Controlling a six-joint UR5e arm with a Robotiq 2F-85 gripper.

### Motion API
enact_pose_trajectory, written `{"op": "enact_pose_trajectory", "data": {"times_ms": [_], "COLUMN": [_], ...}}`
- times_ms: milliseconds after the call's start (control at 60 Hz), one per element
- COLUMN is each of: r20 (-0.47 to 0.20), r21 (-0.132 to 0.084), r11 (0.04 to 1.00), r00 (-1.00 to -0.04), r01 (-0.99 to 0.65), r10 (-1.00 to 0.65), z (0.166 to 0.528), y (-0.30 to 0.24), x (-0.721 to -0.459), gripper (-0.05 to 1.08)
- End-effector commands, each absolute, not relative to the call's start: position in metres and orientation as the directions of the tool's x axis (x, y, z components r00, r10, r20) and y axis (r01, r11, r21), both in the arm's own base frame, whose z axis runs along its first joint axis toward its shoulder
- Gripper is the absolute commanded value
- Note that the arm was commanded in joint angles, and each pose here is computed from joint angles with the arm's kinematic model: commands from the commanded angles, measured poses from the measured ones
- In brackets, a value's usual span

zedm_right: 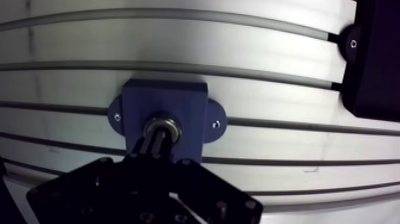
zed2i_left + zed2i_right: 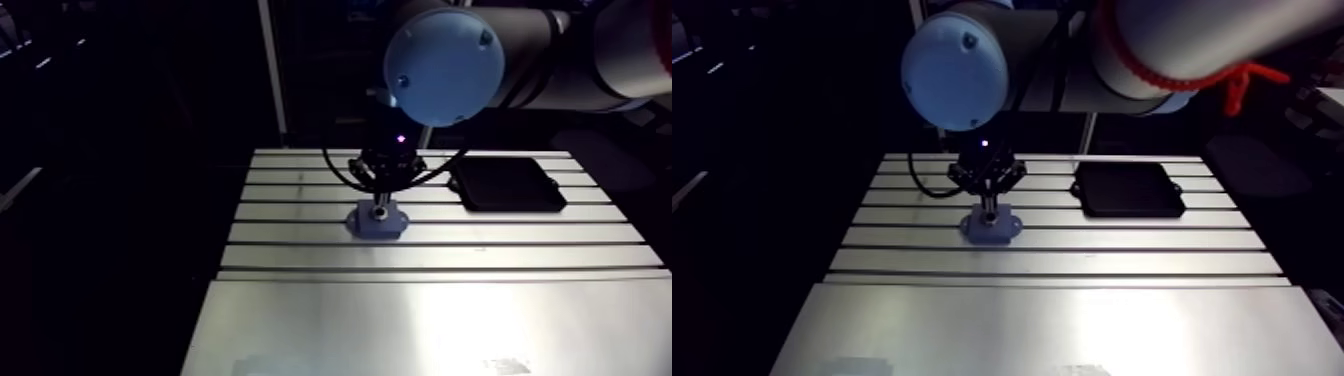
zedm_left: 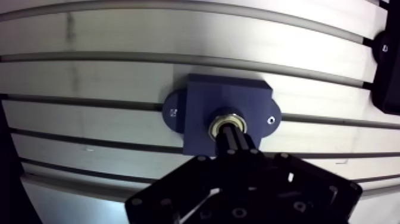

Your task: Pick up the bearing and press it into the housing until flush.

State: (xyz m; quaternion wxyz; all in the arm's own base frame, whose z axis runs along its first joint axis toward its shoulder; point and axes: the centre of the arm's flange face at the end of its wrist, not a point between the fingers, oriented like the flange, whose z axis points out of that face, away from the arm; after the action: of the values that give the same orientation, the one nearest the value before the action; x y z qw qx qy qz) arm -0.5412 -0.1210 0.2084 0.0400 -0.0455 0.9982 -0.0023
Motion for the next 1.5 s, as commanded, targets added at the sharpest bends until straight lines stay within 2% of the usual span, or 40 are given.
{"op": "enact_pose_trajectory", "data": {"times_ms": [17,1500], "r20": [-0.080,-0.102], "r21": [-0.010,-0.010], "r11": [0.996,0.995], "r00": [-0.993,-0.990], "r01": [-0.092,-0.095], "r10": [-0.093,-0.096], "z": [0.202,0.188], "y": [-0.121,-0.121], "x": [-0.540,-0.539], "gripper": [1.08,1.07]}}
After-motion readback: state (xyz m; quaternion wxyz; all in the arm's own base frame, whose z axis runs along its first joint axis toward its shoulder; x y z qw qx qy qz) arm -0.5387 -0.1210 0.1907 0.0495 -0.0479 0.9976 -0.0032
